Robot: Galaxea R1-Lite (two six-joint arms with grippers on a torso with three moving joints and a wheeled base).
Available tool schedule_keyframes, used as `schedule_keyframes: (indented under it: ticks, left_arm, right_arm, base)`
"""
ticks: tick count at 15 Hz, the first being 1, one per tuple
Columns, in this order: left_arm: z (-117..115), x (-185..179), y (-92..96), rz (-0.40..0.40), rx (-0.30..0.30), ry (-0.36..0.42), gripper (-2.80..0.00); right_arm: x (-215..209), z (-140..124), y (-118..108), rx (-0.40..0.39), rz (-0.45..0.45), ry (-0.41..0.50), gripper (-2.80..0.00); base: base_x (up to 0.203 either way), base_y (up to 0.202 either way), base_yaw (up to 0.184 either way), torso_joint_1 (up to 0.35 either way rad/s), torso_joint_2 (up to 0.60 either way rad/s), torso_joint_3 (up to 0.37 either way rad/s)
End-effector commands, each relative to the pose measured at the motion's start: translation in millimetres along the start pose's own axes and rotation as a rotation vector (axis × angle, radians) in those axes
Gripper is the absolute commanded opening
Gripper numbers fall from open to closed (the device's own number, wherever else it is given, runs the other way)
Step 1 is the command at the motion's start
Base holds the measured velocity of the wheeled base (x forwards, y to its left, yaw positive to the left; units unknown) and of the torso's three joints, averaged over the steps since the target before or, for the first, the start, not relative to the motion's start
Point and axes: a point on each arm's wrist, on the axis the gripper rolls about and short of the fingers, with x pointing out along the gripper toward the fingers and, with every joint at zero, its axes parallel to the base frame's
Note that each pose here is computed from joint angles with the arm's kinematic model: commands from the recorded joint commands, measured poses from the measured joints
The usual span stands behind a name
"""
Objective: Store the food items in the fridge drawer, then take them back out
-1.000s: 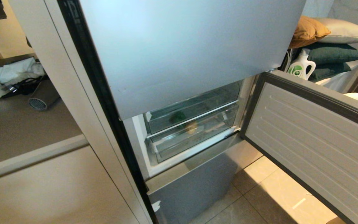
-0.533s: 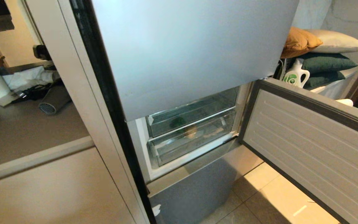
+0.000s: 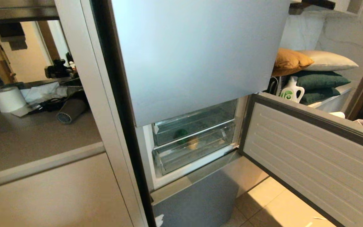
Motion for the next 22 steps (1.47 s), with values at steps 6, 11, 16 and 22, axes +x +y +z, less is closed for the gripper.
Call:
schedule_keyframes:
  ticks: [6, 11, 16, 22]
  left_arm:
    - [0.1, 0.0, 0.0, 0.001, 0.000, 0.000, -2.80]
    - [0.1, 0.0, 0.0, 0.000, 0.000, 0.000, -2.80]
    - [0.1, 0.0, 0.0, 0.001, 0.000, 0.000, -2.80]
    - [0.0, -0.1, 0.0, 0.001, 0.000, -0.001, -2.80]
  right_arm:
    - [0.1, 0.1, 0.0, 0.000, 0.000, 0.001, -2.80]
    - [0.1, -0.3, -0.1, -0.001, -0.001, 0.004, -2.80]
    - [0.2, 0.2, 0.0, -0.003, -0.002, 0.011, -2.80]
    - [-0.1, 0.1, 0.0, 0.007, -0.002, 0.006, -2.80]
  base:
    - [0.000, 0.000, 0.000, 0.001, 0.00, 0.168]
    - [0.000, 0.000, 0.000, 0.000, 0.00, 0.010]
    - [0.000, 0.000, 0.000, 0.000, 0.00, 0.000]
    - [0.000, 0.000, 0.000, 0.000, 0.00, 0.000]
